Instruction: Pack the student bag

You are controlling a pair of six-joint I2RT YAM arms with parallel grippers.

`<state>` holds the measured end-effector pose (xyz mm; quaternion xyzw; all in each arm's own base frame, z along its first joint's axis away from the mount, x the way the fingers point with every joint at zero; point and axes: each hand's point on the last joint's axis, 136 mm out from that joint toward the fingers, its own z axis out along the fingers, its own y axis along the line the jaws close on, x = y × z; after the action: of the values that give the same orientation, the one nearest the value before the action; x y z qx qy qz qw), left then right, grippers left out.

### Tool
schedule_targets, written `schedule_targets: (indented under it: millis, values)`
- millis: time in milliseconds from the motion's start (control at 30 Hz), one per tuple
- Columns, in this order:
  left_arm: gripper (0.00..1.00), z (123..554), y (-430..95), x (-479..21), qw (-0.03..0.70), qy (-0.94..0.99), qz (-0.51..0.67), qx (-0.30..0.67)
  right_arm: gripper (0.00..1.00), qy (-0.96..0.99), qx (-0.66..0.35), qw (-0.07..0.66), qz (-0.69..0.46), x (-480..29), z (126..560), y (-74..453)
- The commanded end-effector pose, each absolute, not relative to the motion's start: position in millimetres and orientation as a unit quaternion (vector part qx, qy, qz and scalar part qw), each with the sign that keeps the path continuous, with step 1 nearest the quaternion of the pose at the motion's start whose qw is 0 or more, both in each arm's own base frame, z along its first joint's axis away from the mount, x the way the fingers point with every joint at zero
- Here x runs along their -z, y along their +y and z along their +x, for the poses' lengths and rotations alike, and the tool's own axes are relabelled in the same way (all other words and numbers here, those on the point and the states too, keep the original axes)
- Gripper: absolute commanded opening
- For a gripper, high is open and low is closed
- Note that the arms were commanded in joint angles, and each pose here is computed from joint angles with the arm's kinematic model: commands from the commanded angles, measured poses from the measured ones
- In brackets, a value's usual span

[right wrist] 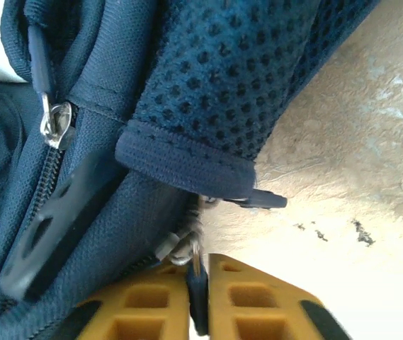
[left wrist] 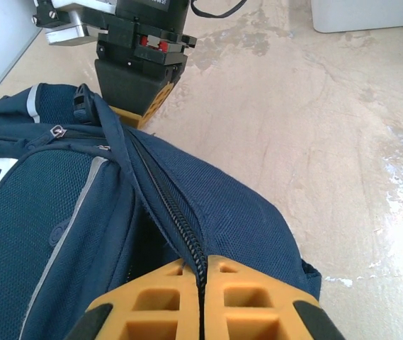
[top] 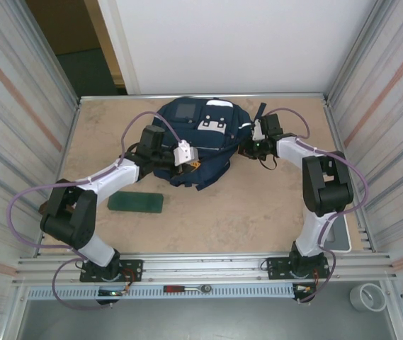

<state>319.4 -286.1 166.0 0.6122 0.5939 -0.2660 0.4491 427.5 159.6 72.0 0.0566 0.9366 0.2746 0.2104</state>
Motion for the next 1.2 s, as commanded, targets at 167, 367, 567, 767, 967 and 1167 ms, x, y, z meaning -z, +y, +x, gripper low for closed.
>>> schedule_targets:
  millis: [167, 367, 567, 767, 967, 1167]
  values:
    - [0.0, 310, -296, -197, 0.481, 0.549, 0.615, 0.298, 0.35, 0.904, -0.333, 0.266, 0.036, -126, 423, 139]
    - [0.0, 309, -297, -194, 0.478, 0.552, 0.614, 0.3, 0.42, 0.887, -0.354, 0.275, 0.111, -131, 446, 121]
    - [0.0, 309, -299, -190, 0.472, 0.555, 0.615, 0.302, 0.53, 0.875, -0.371, 0.256, 0.175, -115, 479, 120]
    - [0.0, 308, -302, -186, 0.464, 0.557, 0.618, 0.304, 0.67, 0.863, -0.393, 0.247, 0.201, -106, 512, 129]
    - [0.02, 308, -305, -180, 0.453, 0.562, 0.621, 0.305, 0.44, 0.863, -0.403, 0.225, 0.203, -85, 537, 136]
    - [0.04, 314, -304, -169, 0.434, 0.58, 0.626, 0.29, 0.0, 0.869, -0.369, 0.246, 0.218, -90, 516, 97]
